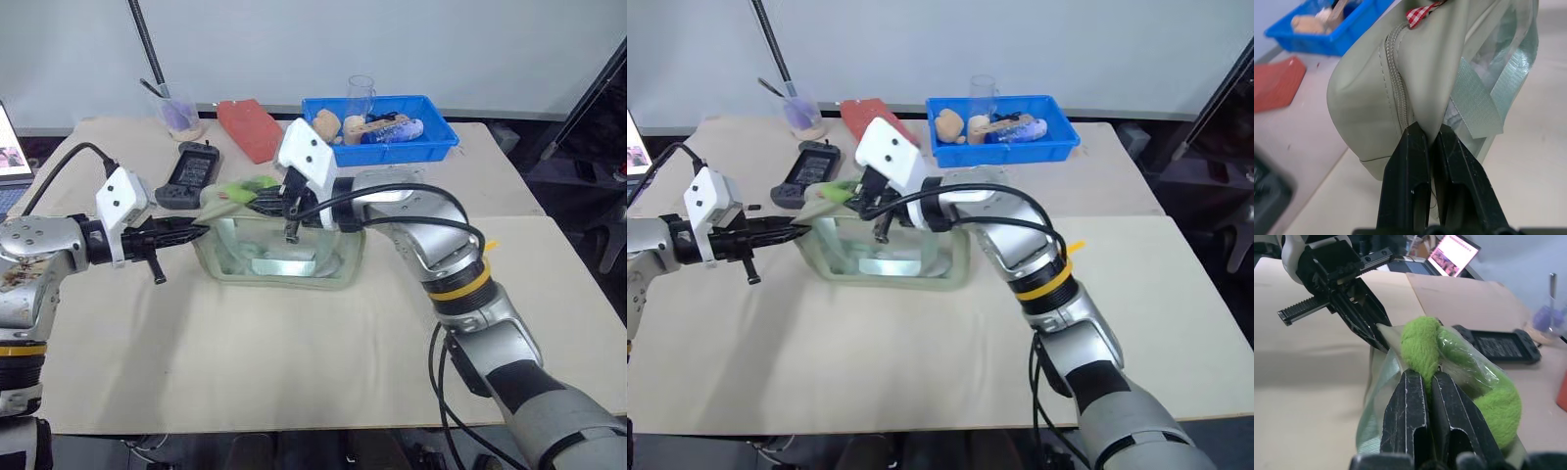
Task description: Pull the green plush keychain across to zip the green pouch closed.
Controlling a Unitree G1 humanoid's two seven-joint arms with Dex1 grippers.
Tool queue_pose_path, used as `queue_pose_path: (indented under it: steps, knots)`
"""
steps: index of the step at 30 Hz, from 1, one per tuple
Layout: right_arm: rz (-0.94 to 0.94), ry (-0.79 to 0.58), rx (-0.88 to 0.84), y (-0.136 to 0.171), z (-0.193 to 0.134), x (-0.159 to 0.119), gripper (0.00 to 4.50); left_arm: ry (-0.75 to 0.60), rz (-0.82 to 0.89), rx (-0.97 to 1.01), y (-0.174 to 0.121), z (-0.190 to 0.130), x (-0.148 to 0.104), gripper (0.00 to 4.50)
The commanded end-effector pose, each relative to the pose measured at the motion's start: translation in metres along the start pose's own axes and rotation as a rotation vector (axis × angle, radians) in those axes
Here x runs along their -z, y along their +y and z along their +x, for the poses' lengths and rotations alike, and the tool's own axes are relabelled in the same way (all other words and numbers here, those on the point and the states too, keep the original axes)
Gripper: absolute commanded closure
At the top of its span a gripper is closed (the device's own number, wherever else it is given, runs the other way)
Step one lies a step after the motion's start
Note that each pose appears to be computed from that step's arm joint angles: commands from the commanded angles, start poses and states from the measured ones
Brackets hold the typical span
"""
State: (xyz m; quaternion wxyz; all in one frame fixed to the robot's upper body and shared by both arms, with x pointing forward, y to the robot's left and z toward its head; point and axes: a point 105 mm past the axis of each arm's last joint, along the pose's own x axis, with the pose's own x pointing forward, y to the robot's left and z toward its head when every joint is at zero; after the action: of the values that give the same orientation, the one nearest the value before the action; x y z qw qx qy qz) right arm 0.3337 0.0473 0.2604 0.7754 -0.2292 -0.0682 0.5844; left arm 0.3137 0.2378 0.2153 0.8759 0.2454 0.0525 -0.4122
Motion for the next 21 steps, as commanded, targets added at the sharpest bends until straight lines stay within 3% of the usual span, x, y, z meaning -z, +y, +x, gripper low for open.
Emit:
queue_pose_path:
  steps: [1,3,9,21]
  knots:
    - [-0.086,-0.077,0.049,-0.011,-0.007,-0.021,4.46,0.050,-0.013,-0.045,0.002,-0.010,0.013,4.50]
    - [-0.089,-0.076,0.027,-0.007,-0.002,-0.019,4.46,0.060,-0.002,-0.030,-0.003,-0.007,0.015,4.50]
    - [-0.094,-0.079,0.006,-0.003,0.002,-0.018,2.34,0.047,-0.001,-0.025,-0.008,-0.006,0.013,4.50]
    - [-0.089,-0.083,-0.004,-0.002,0.010,-0.022,2.34,0.045,0.010,-0.014,-0.007,-0.004,0.011,4.50]
